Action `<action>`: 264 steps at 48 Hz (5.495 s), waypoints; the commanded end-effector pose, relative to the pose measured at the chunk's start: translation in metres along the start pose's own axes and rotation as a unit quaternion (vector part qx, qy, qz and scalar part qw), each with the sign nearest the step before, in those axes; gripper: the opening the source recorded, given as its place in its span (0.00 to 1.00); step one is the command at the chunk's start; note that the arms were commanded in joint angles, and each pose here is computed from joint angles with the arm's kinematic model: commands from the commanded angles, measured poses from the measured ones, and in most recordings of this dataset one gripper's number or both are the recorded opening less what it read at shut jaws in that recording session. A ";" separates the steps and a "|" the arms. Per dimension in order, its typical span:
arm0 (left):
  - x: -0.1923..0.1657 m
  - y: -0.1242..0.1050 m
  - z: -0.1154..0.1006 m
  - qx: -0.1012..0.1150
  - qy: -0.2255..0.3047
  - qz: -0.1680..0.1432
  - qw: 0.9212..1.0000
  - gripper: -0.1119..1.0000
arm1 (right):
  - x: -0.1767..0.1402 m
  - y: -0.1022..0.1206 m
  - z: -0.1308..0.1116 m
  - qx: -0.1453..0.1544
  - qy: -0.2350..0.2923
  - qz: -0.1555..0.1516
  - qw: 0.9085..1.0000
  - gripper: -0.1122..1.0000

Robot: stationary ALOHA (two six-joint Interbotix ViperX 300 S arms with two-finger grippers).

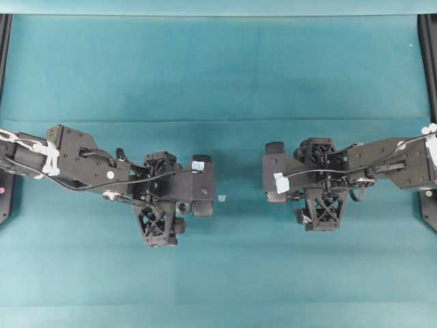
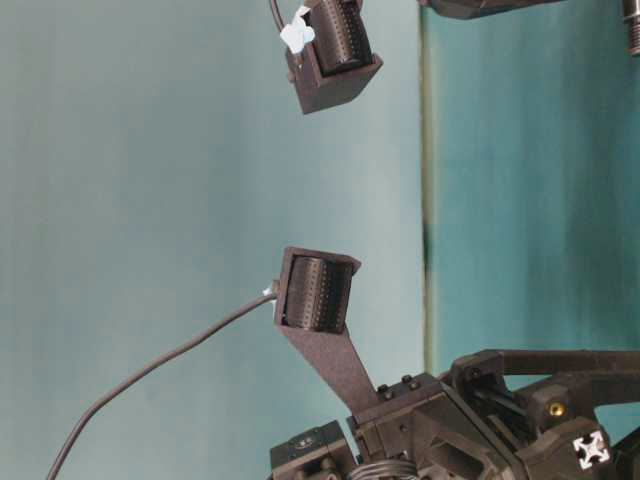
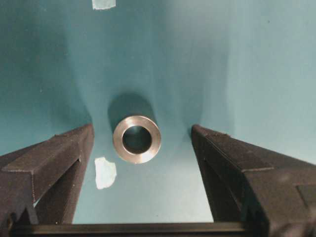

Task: Insert the washer onto the shaft with both hands.
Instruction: 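Close the left gripper on the washer, right on the shaft collar, then lift the washer and shaft off the table with both grippers, then bring washer and shaft together, aligning washer over the shaft tip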

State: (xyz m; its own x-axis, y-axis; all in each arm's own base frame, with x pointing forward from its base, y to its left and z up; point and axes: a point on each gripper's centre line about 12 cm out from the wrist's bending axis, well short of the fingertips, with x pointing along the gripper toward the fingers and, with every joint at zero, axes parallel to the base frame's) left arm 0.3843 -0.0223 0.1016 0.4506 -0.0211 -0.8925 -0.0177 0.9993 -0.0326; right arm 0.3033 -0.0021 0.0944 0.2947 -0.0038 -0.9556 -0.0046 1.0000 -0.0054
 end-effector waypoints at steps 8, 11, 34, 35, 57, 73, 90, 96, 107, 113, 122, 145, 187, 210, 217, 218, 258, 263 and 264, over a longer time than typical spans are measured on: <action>-0.002 0.001 0.003 -0.001 -0.008 0.000 1.000 0.85 | -0.001 0.001 0.003 -0.005 -0.005 0.000 1.000 0.94; -0.002 0.000 0.004 0.000 -0.010 0.000 1.000 0.85 | -0.001 0.001 0.002 -0.005 -0.005 0.000 1.000 0.93; -0.002 0.000 0.003 -0.004 -0.008 0.000 1.000 0.78 | 0.000 0.000 0.002 -0.005 -0.003 0.000 1.000 0.74; -0.002 0.000 0.003 -0.003 -0.009 -0.001 1.000 0.77 | 0.000 0.001 0.002 -0.005 -0.003 0.000 1.000 0.72; -0.003 -0.001 0.001 0.006 -0.008 -0.001 1.000 0.43 | 0.000 -0.004 0.002 0.003 -0.003 -0.002 1.000 0.24; -0.004 -0.002 0.001 0.007 -0.008 -0.001 1.000 0.43 | 0.002 -0.005 -0.003 0.007 0.004 -0.001 1.000 0.11; -0.004 -0.002 0.001 0.007 -0.009 -0.002 1.000 0.43 | 0.003 -0.005 -0.006 0.008 0.004 -0.002 1.000 0.11; -0.004 -0.002 0.001 0.006 -0.009 -0.002 1.000 0.43 | 0.003 -0.005 -0.005 0.007 0.002 -0.002 1.000 0.11; -0.004 -0.002 0.001 0.004 -0.009 -0.001 1.000 0.43 | 0.003 -0.005 -0.005 0.006 -0.001 -0.002 1.000 0.11; -0.004 -0.002 0.001 0.002 -0.009 -0.002 1.000 0.43 | 0.003 -0.005 -0.005 0.004 0.001 -0.002 1.000 0.11; -0.004 -0.002 0.002 0.001 -0.010 -0.002 1.000 0.43 | 0.003 -0.005 -0.006 0.001 0.002 -0.002 1.000 0.11; -0.020 0.004 -0.004 -0.008 -0.060 -0.003 0.998 0.43 | -0.005 -0.004 -0.010 0.007 -0.048 -0.002 0.999 0.11; -0.052 0.002 0.010 -0.009 -0.239 -0.022 0.971 0.43 | -0.035 0.006 -0.009 0.059 -0.246 0.020 0.967 0.10; -0.075 0.001 0.009 -0.045 -0.385 -0.054 0.920 0.43 | -0.047 0.026 -0.004 0.066 -0.347 0.060 0.934 0.10; -0.078 0.000 0.011 -0.053 -0.409 -0.063 0.909 0.43 | -0.047 0.032 -0.003 0.078 -0.376 0.077 0.920 0.10; -0.078 0.000 0.012 -0.053 -0.412 -0.063 0.908 0.43 | -0.048 0.033 -0.003 0.081 -0.382 0.081 0.917 0.10; -0.061 -0.017 0.018 -0.088 -0.424 -0.107 0.895 0.43 | -0.026 0.047 0.012 0.115 -0.465 0.121 0.870 0.10; -0.059 -0.017 0.019 -0.088 -0.424 -0.107 0.895 0.43 | -0.025 0.047 0.013 0.115 -0.465 0.121 0.870 0.10; -0.059 -0.018 0.020 -0.087 -0.424 -0.108 0.895 0.43 | -0.025 0.047 0.013 0.115 -0.464 0.121 0.870 0.10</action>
State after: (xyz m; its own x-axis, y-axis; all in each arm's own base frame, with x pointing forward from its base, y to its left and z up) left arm 0.3705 -0.0366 0.1557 0.9678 -0.1032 -0.2296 0.0313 0.9543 -0.2971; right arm 0.3037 0.0441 0.1171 0.9491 0.1051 -0.2969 -0.0078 0.9502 0.3115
